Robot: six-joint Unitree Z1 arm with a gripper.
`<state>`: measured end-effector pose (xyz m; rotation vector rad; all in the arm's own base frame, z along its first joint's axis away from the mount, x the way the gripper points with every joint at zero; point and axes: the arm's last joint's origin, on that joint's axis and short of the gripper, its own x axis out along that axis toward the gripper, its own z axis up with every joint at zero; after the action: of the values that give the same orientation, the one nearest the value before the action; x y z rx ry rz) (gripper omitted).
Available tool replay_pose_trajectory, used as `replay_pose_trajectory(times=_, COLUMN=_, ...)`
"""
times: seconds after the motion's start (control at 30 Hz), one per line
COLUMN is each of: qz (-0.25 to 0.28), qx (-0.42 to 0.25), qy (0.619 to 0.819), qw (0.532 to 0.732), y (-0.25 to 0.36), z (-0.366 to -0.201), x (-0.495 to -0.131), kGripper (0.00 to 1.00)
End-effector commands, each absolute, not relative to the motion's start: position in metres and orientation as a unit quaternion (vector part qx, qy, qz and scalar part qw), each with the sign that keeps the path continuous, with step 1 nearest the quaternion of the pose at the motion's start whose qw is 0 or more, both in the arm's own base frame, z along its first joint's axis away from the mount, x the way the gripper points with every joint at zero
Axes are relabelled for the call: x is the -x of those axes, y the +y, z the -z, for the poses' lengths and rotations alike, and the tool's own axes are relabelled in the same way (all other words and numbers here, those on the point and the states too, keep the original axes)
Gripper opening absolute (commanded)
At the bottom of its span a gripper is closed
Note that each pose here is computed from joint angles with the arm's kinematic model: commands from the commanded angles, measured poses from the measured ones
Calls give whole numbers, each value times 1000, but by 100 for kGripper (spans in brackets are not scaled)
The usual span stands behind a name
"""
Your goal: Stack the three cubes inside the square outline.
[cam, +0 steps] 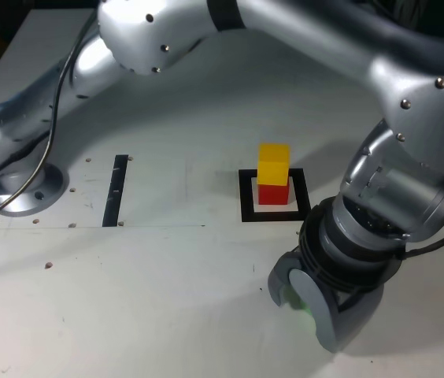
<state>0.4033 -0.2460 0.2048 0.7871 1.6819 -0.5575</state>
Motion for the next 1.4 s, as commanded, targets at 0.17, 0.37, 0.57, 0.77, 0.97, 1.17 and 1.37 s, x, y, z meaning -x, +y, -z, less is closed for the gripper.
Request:
replay_pose_trajectory(times=0.17, qz=239, qx=-336, qy=715, qw=564, y=-244, z=-205, x=-405, kGripper=23)
replay_pose_trajectory(times=0.37, qz=242, qx=-328, qy=715, qw=568, y=-241, z=-211, x=-405, kGripper=19)
replay_pose_trajectory(times=0.57, qz=223, qx=-328, qy=701, qw=592, y=-231, z=-253, x=-394, kGripper=17)
replay_pose_trajectory(times=0.77, qz=180, qx=-309, qy=690, qw=629, y=-195, z=-310, x=-371, kGripper=17)
replay_pose_trajectory(times=0.97, qz=102, qx=-243, qy=713, qw=650, y=-130, z=-338, x=-353, kGripper=17)
replay_pose_trajectory(times=1.17, qz=48, qx=-184, qy=733, qw=653, y=-69, z=-347, x=-344, kGripper=17)
replay_pose_trajectory(times=1.37, qz=26, qx=-151, qy=747, qw=647, y=-48, z=-340, x=-343, kGripper=17)
